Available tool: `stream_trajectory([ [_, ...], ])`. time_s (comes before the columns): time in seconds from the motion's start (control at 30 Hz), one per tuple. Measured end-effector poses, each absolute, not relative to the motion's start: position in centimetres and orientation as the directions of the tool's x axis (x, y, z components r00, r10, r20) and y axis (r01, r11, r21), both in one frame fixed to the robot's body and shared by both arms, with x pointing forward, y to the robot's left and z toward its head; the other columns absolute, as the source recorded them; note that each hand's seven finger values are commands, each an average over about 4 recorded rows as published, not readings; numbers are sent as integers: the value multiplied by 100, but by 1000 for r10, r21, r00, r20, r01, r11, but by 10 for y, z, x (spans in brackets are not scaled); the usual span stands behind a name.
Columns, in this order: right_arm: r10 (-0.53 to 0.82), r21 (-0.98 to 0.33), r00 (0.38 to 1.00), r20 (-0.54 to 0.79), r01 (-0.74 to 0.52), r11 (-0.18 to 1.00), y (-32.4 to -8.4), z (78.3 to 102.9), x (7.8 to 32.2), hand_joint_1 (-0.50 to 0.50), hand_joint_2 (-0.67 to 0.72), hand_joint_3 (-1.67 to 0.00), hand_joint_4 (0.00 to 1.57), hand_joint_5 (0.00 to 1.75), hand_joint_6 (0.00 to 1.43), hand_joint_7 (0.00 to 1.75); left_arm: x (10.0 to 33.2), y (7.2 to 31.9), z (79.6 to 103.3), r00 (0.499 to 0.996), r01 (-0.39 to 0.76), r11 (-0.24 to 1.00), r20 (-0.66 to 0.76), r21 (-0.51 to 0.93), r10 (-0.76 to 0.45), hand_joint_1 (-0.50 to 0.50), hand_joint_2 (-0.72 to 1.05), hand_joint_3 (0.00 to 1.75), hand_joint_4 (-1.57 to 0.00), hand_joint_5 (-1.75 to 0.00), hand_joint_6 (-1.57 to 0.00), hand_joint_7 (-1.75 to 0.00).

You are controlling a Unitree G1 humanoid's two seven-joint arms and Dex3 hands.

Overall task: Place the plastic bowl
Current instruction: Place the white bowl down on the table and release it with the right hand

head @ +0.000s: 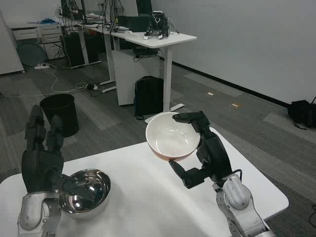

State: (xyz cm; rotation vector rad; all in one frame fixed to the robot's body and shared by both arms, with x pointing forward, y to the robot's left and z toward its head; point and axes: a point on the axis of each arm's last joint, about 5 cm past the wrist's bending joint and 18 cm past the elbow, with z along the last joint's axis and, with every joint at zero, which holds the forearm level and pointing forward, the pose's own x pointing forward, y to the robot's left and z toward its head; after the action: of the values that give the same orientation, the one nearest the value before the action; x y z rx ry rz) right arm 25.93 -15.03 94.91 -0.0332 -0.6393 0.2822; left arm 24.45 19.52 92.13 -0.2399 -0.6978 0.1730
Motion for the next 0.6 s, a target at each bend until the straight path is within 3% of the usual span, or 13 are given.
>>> stream_trajectory([
  [0.17, 273, -109, 766, 582, -259, 960, -146, 948, 259, -42, -54, -151, 157, 97, 140, 112, 244, 198, 919, 754, -86, 952, 606, -292, 254, -6, -53, 0, 0, 0, 0, 0],
  [0.3, 274, -109, 766, 582, -261, 959, -145, 948, 259, -42, -54, -151, 157, 87, 140, 112, 244, 198, 919, 754, -86, 952, 605, -294, 255, -6, -55, 0, 0, 0, 0, 0],
  [0.6, 274, -109, 768, 579, -260, 959, -145, 948, 259, -42, -54, -151, 157, 90, 140, 112, 244, 197, 919, 755, -83, 953, 605, -293, 252, -8, -55, 0, 0, 0, 0, 0],
])
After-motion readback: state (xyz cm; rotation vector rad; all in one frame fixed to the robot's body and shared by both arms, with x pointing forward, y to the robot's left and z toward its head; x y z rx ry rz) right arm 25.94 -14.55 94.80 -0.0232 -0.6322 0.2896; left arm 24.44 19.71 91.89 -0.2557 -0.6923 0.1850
